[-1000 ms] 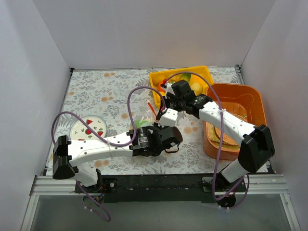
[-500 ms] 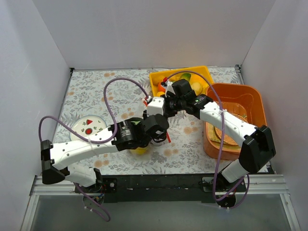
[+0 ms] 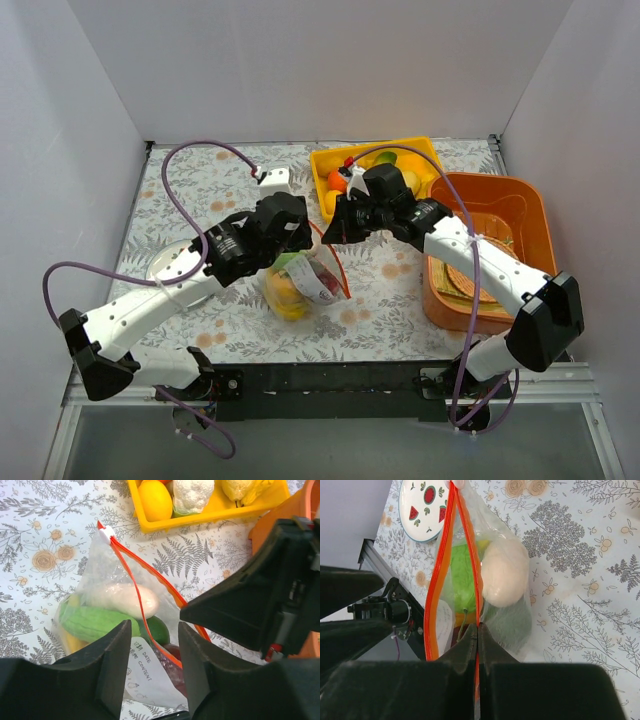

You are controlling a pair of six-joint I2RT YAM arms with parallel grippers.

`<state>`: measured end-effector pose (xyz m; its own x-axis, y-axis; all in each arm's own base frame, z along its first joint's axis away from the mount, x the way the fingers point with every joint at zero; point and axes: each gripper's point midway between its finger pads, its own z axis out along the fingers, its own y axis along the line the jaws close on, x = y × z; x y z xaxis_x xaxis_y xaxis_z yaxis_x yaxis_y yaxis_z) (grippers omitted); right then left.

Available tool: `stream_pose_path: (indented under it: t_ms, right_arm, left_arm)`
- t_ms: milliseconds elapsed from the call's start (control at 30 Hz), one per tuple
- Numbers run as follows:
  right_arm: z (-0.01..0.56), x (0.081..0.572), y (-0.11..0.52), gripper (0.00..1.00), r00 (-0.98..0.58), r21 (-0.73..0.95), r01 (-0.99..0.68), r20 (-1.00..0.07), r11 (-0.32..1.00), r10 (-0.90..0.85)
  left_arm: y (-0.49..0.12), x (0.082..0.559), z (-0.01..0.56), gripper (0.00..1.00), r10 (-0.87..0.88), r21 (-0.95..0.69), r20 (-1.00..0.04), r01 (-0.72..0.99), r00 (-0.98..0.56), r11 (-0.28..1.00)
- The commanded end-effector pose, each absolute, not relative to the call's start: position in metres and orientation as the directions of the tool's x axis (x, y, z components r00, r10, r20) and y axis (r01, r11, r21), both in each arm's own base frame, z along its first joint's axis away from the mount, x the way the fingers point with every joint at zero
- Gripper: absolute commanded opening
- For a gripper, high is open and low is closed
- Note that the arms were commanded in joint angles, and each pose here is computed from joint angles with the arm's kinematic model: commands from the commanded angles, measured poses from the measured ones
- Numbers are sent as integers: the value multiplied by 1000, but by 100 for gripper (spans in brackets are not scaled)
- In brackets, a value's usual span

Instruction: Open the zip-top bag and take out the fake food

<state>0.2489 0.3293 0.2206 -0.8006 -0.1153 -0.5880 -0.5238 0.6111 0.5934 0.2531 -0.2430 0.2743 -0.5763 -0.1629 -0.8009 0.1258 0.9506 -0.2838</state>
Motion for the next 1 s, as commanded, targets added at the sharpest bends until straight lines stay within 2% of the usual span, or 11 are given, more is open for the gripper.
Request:
stream_pose_path:
  t_ms: [0, 133, 400, 800, 967]
  right_arm:
    - [258, 245, 336, 1, -743, 585, -577, -666, 570, -69]
    - [258, 240, 340, 1, -738, 574, -581, -671, 577, -76]
    - [257, 238, 340, 1, -729, 550, -579, -680, 602, -80]
    - [265, 238, 337, 1, -714, 532, -584, -696, 613, -76]
    - [270, 237, 337, 1, -709, 530, -587, -701, 612, -74]
  left_arm:
    - [-252, 256, 270, 44, -148, -300, -784, 159, -603, 941]
    - [-258, 256, 264, 46, -148, -313, -768, 165, -623, 935]
    - [-247, 249, 241, 35, -132, -283, -743, 130, -656, 950]
    - [-256, 253, 240, 38, -142, -302, -748, 143, -649, 942]
    - [-260, 258, 236, 36, -142, -298, -748, 137, -648, 945]
